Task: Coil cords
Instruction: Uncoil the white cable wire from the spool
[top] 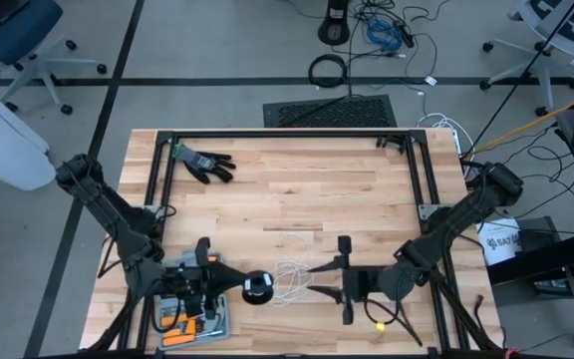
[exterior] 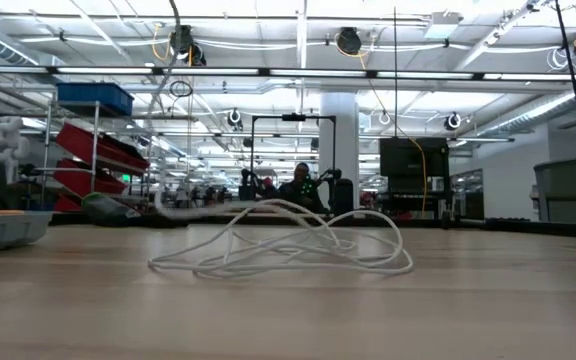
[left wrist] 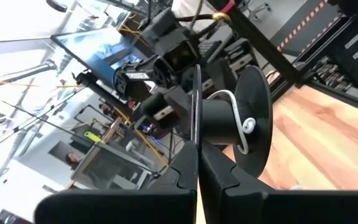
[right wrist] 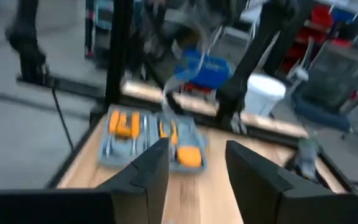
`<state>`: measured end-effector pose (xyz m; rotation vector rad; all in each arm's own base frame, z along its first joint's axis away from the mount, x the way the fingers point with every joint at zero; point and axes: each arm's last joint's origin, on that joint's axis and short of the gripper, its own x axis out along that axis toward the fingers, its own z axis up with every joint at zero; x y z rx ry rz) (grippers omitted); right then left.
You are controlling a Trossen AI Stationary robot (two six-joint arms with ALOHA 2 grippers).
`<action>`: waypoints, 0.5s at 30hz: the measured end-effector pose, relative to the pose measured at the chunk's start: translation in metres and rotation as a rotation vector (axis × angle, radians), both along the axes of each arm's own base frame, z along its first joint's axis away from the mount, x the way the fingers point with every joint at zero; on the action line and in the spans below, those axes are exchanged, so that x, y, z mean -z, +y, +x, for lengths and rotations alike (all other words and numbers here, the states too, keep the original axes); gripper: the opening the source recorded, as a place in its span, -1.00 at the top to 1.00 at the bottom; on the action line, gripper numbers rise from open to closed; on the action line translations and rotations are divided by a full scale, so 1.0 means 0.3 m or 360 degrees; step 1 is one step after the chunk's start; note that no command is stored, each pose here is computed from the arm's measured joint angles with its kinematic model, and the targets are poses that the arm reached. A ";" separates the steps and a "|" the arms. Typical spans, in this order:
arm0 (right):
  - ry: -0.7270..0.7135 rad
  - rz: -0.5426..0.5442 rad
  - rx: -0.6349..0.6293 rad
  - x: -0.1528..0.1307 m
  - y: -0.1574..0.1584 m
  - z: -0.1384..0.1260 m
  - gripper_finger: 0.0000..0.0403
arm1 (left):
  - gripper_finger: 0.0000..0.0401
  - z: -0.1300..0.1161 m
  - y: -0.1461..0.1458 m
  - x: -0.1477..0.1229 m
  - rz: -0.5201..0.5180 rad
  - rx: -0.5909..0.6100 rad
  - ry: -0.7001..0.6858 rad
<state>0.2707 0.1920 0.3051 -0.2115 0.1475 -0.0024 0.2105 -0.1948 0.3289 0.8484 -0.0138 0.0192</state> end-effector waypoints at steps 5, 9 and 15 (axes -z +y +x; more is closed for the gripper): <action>-0.0083 0.0073 0.0012 0.027 -0.022 0.075 0.25 | 1.00 0.013 0.014 -0.002 -0.0006 -0.0025 -0.0006; -0.0079 0.0111 0.0054 0.109 -0.012 0.143 0.25 | 1.00 0.025 0.029 -0.003 -0.0012 -0.0078 -0.0010; -0.0283 0.0081 0.0060 0.194 0.018 0.220 0.25 | 1.00 0.027 0.032 -0.002 -0.0010 -0.0085 -0.0009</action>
